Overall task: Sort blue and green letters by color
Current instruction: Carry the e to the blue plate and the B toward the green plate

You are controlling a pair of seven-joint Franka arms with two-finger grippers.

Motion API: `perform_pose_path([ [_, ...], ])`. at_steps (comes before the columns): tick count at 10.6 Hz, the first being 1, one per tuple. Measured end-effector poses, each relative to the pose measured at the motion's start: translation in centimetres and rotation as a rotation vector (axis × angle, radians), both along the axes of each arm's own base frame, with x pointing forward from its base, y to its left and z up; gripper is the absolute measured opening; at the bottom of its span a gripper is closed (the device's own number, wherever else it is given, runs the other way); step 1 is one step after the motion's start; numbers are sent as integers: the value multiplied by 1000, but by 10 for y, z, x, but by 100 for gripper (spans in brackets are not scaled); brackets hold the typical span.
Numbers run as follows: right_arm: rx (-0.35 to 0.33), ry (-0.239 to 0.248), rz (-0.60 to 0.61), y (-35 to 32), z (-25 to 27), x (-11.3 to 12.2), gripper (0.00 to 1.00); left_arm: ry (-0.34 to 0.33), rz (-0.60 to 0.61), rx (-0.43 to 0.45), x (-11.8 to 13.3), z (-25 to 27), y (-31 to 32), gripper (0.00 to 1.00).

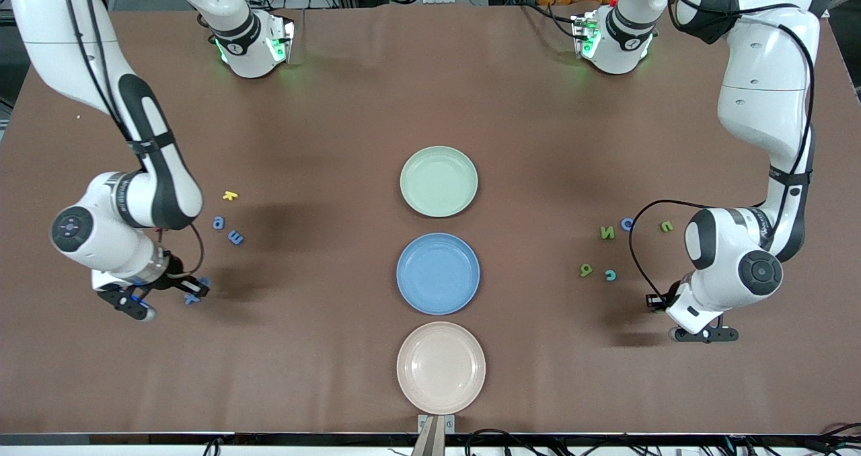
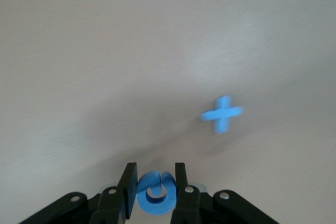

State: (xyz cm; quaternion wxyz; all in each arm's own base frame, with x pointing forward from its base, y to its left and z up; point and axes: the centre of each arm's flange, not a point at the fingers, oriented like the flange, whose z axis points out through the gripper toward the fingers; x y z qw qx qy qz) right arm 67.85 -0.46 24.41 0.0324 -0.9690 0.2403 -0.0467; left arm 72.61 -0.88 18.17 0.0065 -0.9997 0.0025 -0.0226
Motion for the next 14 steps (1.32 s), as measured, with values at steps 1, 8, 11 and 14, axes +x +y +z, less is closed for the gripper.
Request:
perform_pose_path([
  [1,23,-9,-19,28,5,3,33,-10,-6,-1,2,4,-5,28],
  [8,132,-50,-19,277,39,-20,33,38,-62,2,-2,110,-47,28],
  [11,172,-89,34,362,54,-33,33,87,-75,-5,-20,166,-83,28],
  [14,209,-142,95,417,52,-44,33,132,-29,-45,-49,187,-150,28],
])
